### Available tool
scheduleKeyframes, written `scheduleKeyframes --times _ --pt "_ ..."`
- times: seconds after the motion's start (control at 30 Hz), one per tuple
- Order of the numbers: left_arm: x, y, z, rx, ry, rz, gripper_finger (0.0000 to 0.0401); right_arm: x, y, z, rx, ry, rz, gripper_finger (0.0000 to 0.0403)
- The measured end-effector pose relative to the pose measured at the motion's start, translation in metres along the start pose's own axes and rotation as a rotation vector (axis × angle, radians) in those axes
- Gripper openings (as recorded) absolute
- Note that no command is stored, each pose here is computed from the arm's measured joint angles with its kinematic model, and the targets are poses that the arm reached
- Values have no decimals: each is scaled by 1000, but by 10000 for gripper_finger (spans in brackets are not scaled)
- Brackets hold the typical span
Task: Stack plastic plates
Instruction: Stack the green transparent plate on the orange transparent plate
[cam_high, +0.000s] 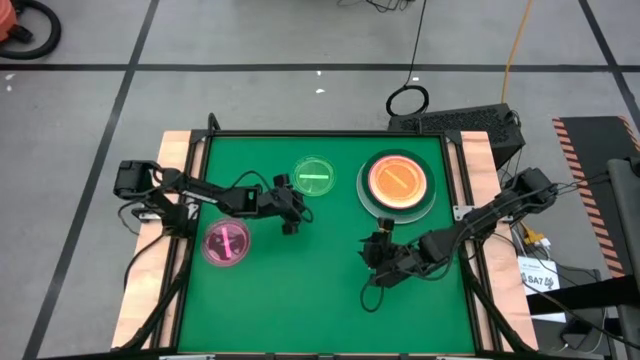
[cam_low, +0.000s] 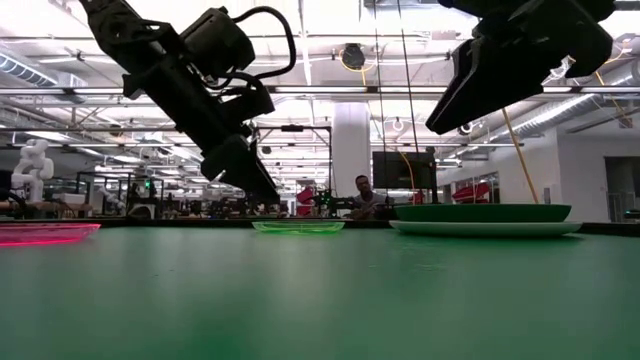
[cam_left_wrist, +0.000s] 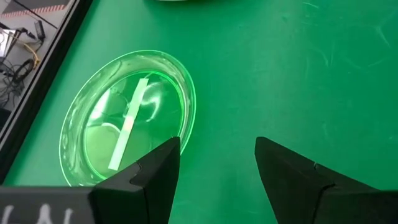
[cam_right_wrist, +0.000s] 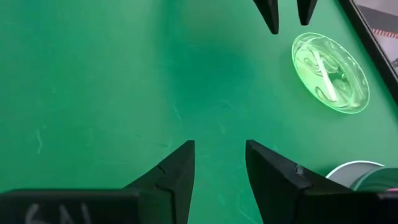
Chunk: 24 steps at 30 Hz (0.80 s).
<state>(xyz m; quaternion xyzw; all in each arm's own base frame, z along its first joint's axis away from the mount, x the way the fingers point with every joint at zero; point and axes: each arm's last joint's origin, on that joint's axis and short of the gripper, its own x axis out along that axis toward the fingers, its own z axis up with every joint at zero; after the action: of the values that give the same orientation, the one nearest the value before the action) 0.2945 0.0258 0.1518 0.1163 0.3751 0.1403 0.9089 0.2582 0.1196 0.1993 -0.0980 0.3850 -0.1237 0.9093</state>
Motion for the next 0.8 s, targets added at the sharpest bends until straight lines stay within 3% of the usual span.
scheduleKeyframes --times 0.47,0.8 --pt "3 9 -2 95 12 19 216 0 0 1 48 -8 3 134" --pt "30 23 -25 122 139 48 216 0 0 -1 39 4 -2 134"
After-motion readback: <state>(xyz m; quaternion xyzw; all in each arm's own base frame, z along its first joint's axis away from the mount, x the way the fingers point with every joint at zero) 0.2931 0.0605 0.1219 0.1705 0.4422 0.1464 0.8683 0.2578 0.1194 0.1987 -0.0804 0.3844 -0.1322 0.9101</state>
